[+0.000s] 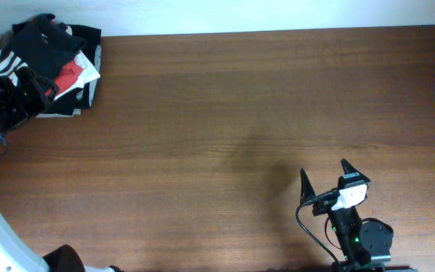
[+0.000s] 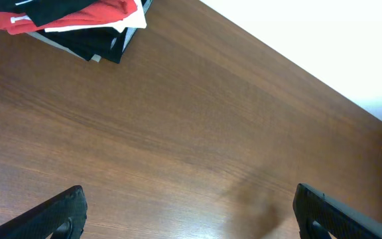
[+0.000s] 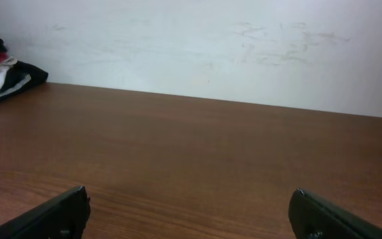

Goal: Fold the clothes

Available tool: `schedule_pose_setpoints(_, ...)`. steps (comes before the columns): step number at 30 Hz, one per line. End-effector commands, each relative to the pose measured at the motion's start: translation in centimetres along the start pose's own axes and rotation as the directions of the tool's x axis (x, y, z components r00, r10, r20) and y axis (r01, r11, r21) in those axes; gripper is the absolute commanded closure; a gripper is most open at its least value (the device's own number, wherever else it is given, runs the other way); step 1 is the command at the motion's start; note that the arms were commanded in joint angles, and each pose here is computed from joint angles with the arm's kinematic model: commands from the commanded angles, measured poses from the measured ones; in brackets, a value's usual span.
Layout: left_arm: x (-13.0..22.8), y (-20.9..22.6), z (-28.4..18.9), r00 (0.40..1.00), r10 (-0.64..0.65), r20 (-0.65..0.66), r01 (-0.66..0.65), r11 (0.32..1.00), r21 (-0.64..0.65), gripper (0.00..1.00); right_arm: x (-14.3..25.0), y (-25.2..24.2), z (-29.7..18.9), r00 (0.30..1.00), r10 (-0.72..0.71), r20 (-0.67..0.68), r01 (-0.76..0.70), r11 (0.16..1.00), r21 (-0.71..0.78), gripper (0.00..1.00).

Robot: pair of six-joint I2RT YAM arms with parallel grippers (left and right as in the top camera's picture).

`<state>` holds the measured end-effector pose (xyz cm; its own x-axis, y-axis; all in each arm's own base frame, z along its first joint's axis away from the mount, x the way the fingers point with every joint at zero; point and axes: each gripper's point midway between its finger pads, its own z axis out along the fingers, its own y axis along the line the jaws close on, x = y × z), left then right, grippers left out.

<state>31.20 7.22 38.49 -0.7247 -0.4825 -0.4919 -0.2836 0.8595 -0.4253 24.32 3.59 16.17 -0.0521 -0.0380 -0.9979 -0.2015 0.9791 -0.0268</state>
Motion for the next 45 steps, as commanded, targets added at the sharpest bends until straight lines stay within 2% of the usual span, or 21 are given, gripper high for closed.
schedule_pose_setpoints(1, 0.0, -0.1, 0.0, 1.0, 0.018, 0.001, -0.018, 1.0, 0.001, 0.01, 0.2, 0.0, 0.0, 1.0, -0.014, -0.003, 0.014, 1.0, 0.003, 0.01)
schedule_pose_setpoints(17, 0.2, 0.0, 0.1, 1.0, 0.013, -0.01, -0.013, 1.0, 0.001, 0.01, 0.2, 0.0, 0.0, 1.0, -0.014, -0.003, 0.014, 1.0, 0.003, 0.01)
schedule_pose_setpoints(19, 0.5, -1.1, 0.3, 1.0, 0.011, -0.027, -0.009, 0.998, 0.063, 0.01, 0.2, 0.0, 0.0, 1.0, -0.014, -0.003, 0.014, 1.0, 0.003, 0.01)
schedule_pose_setpoints(21, 1.7, -1.3, 0.4, 0.998, 0.047, -0.045, -0.046, 0.999, 0.013, 0.01, 0.2, 0.0, 0.0, 1.0, -0.014, -0.003, 0.014, 1.0, 0.003, 0.01)
schedule_pose_setpoints(22, 3.3, -1.4, 0.7, 0.994, 0.081, -0.076, -0.083, 0.996, -0.032, 0.01, 0.2, 0.0, 0.0, 1.0, -0.014, -0.003, 0.014, 1.0, 0.003, 0.01)
schedule_pose_setpoints(24, 6.4, -1.9, 1.3, 0.984, 0.143, -0.107, -0.148, 0.988, -0.041, 0.01, 0.2, 0.0, 0.0, 1.0, -0.014, -0.003, 0.014, 1.0, 0.003, 0.01)
schedule_pose_setpoints(26, 8.2, -2.8, 2.6, 0.972, 0.233, -0.034, -0.233, 0.972, -0.003, 0.01, 0.2, 0.0, 0.0, 1.0, -0.014, -0.003, 0.014, 1.0, 0.003, 0.02)
schedule_pose_setpoints(29, 11.4, -2.8, 4.8, 0.906, 0.37, 0.206, -0.379, 0.925, 0.004, 0.01, 0.2, 0.0, 0.0, 1.0, -0.014, -0.003, 0.014, 1.0, 0.003, 0.01)
schedule_pose_setpoints(31, 13.4, -1.7, 5.2, 0.862, 0.385, 0.33, -0.409, 0.913, 0.003, 0.01, 0.2, 0.0, 0.0, 1.0, -0.014, -0.003, 0.014, 1.0, 0.003, 0.01)
schedule_pose_setpoints(33, 17.1, 0.1, 5.6, 0.841, 0.387, 0.377, -0.421, 0.907, 0.007, 0.01, 0.2, 0.0, 0.0, 1.0, -0.014, -0.003, 0.014, 1.0, 0.003, 0.01)
schedule_pose_setpoints(35, 18.6, 1.2, 6.1, 0.815, 0.386, 0.432, -0.428, 0.904, -0.002, 0.01, 0.2, 0.0, 0.0, 1.0, -0.014, -0.003, 0.014, 1.0, 0.003, 0.01)
schedule_pose_setpoints(38, 19.1, 2.4, 8.8, 0.77, 0.382, 0.511, -0.436, 0.9, -0.016, 0.01, 0.2, 0.0, 0.0, 1.0, -0.014, -0.003, 0.014, 1.0, 0.003, 0.01)
schedule_pose_setpoints(41, 18.8, 1.9, 10.5, 0.64, 0.363, 0.678, -0.489, 0.872, -0.006, 0.01, 0.2, 0.0, 0.0, 1.0, -0.014, -0.003, 0.014, 1.0, 0.003, 0.01)
schedule_pose_setpoints(42, 18.6, 1.8, 10.7, 0.577, 0.342, 0.742, -0.499, 0.867, -0.012, 0.01, 0.2, 0.0, 0.0, 1.0, -0.014, -0.003, 0.014, 1.0, 0.003, 0.01)
schedule_pose_setpoints(44, 18.6, 1.8, 10.7, 0.521, 0.32, 0.792, -0.507, 0.862, -0.014, 0.01, 0.2, 0.0, 0.0, 1.0, -0.014, -0.003, 0.014, 1.0, 0.003, 0.01)
schedule_pose_setpoints(45, 18.6, 1.9, 11.0, 0.514, 0.317, 0.797, -0.507, 0.862, -0.015, 0.01, 0.2, 0.0, 0.0, 1.0, -0.014, -0.003, 0.014, 1.0, 0.003, 0.01)
